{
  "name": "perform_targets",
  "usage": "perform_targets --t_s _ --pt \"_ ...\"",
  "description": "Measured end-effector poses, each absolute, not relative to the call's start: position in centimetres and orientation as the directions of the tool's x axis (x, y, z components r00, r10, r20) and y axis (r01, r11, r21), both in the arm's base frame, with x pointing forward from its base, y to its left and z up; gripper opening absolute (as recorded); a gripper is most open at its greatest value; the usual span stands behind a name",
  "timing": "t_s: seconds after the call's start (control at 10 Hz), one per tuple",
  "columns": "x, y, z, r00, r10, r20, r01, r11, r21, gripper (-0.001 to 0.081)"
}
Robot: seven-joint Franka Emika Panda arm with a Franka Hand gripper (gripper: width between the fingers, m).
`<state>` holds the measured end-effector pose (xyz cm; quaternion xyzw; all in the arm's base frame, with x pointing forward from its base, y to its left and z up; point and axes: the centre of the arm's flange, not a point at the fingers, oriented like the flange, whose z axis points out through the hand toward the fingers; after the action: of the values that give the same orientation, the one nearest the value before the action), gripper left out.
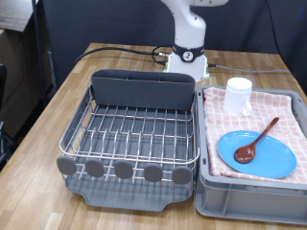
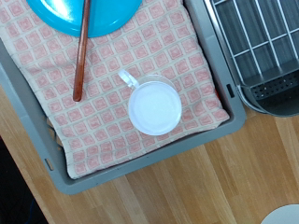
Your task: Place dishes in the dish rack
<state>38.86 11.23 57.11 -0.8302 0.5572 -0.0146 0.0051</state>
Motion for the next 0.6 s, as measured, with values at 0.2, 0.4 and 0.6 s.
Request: perform_targets --t_s 0.2,0.4,0.6 --pt "39.1 13.2 56.9 0.361 -0.932 0.023 -0.932 -0.362 -0.024 0.0803" --pt "39.3 14.2 56.6 0.376 -0.927 0.003 -0.926 -0.376 -0.017 0.0803" --pt "39.3 14.2 56.5 0.380 -0.925 0.026 -0.925 -0.381 -0.014 0.0803"
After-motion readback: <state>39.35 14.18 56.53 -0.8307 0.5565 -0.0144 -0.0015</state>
